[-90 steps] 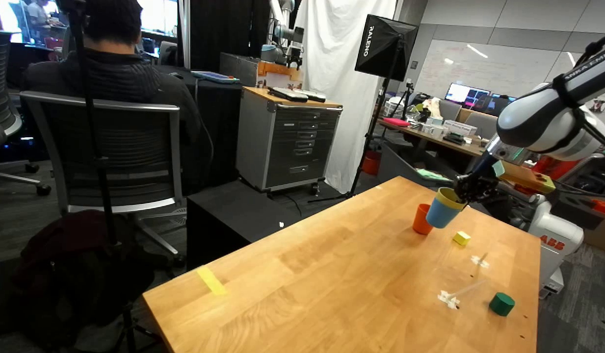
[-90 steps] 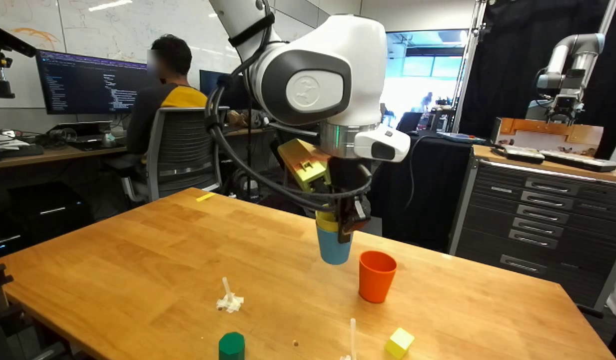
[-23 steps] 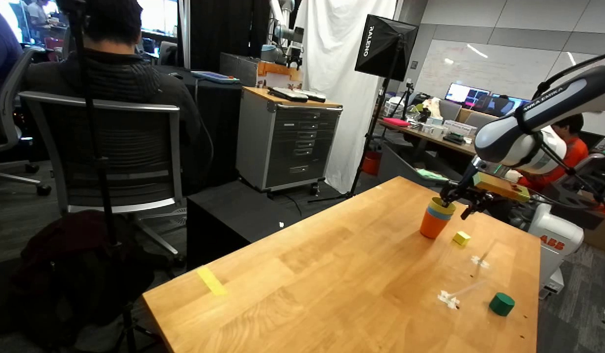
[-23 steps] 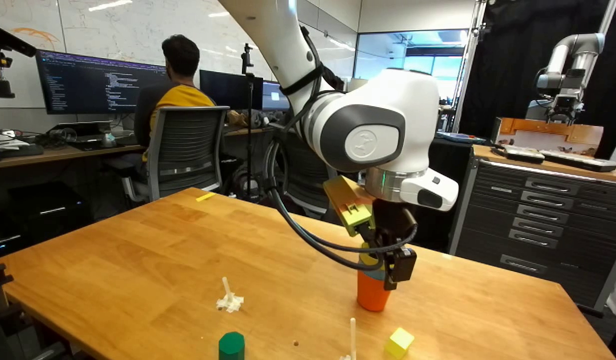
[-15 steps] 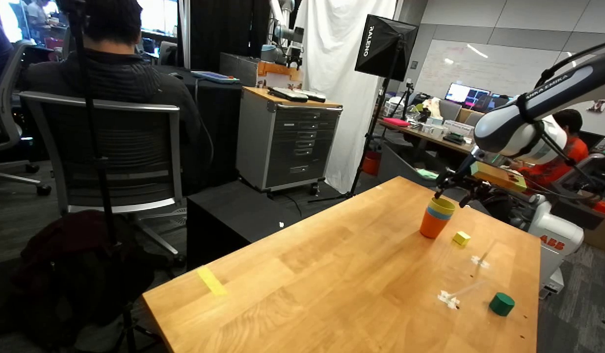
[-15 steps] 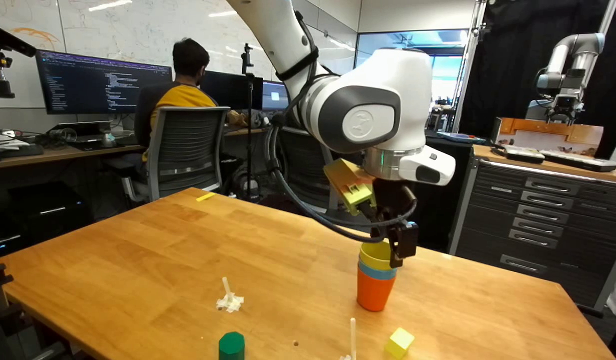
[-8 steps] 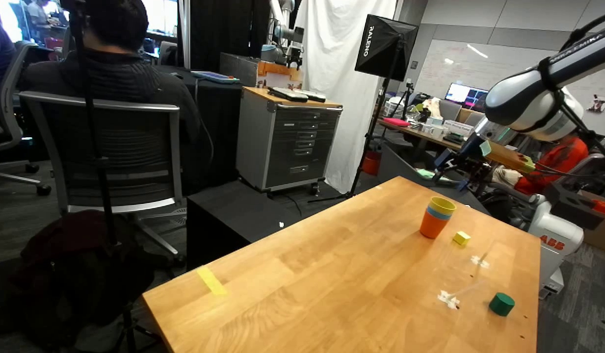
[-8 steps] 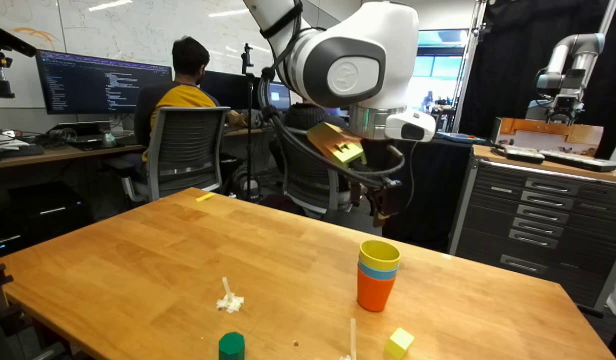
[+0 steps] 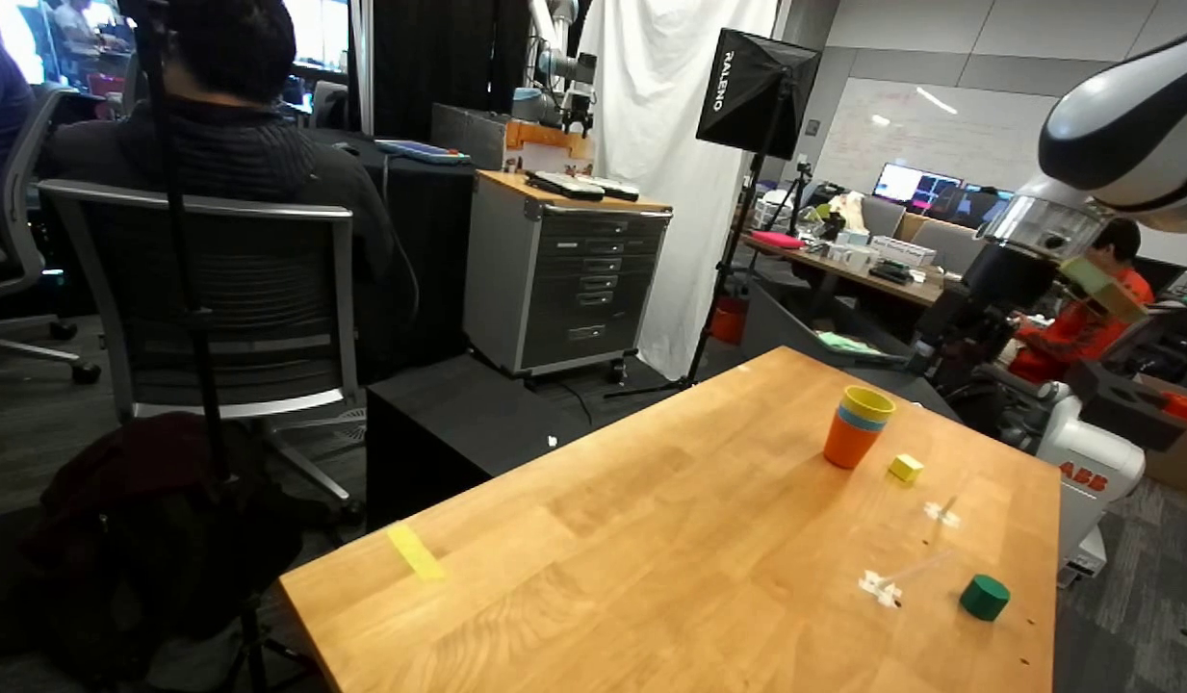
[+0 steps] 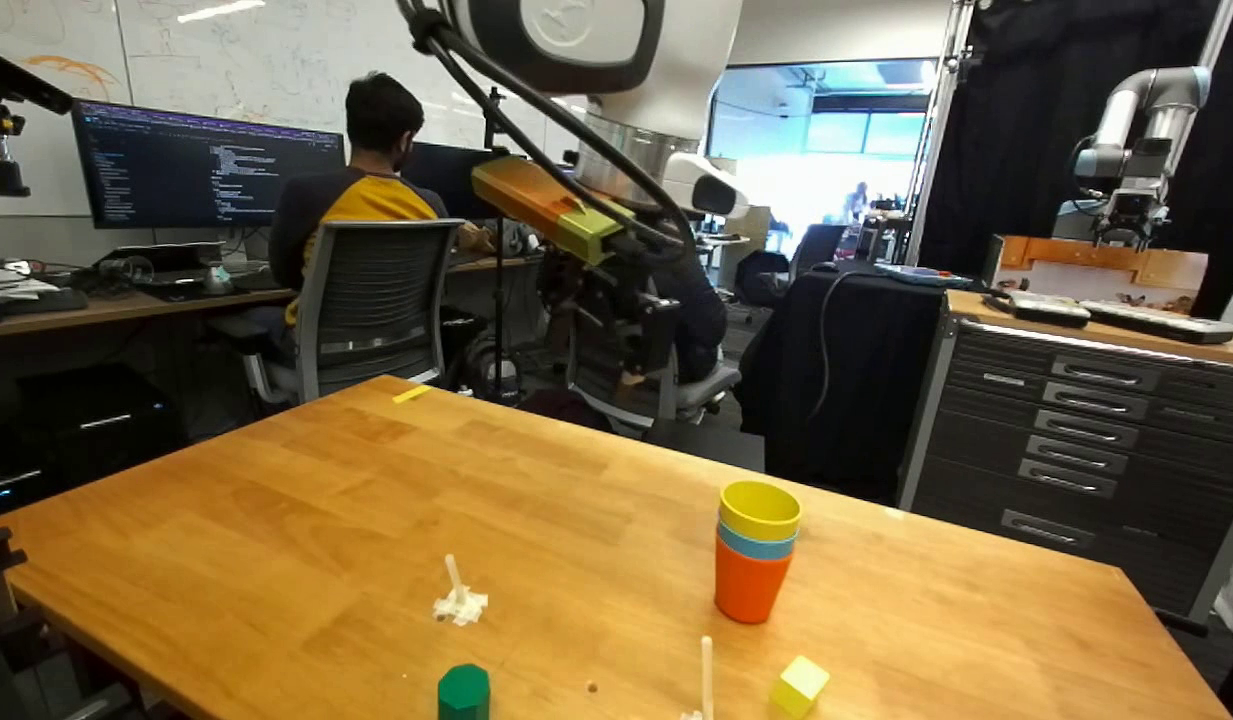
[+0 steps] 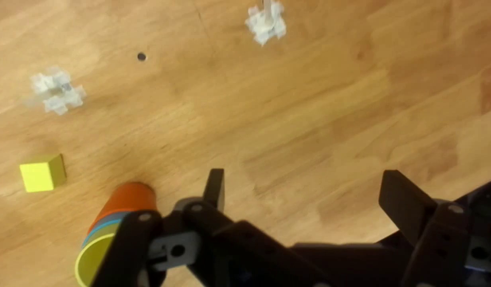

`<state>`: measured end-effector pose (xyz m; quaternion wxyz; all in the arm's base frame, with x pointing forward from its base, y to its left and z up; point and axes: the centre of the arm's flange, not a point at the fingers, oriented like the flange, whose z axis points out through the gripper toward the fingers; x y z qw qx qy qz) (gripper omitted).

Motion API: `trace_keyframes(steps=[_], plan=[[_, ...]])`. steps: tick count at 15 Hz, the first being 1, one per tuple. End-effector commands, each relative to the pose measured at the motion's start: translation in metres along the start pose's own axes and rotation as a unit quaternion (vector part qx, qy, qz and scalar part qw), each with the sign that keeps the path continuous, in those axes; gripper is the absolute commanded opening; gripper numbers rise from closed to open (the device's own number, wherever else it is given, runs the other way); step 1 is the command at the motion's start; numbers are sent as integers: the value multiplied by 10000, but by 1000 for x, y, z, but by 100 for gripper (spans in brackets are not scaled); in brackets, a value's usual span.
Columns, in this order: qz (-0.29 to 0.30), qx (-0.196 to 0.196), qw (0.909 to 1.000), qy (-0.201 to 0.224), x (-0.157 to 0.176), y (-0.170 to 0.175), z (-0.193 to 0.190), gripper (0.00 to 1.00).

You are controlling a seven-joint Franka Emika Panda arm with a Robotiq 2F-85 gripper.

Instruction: Take the yellow cup and put it inside the blue cup, then place both inside the orange cup

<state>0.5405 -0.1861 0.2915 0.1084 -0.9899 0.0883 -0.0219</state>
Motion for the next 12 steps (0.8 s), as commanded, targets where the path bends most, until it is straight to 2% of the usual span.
trace_keyframes(steps=[1,3,4,5,6,12], plan=[[-836,223,9948,-542,-85,-26,-16,100],[-1249,335,9870,-957,-121,-35,-10,100],[-1446,267,9820,-1184,-134,-39,-5,100],[-1042,324,9893,-967,-90,-28,6,100],[-1071,330,9883,-1032,-100,-30,7,100],[-1040,325,9887,-1034,-96,-26,10,100]])
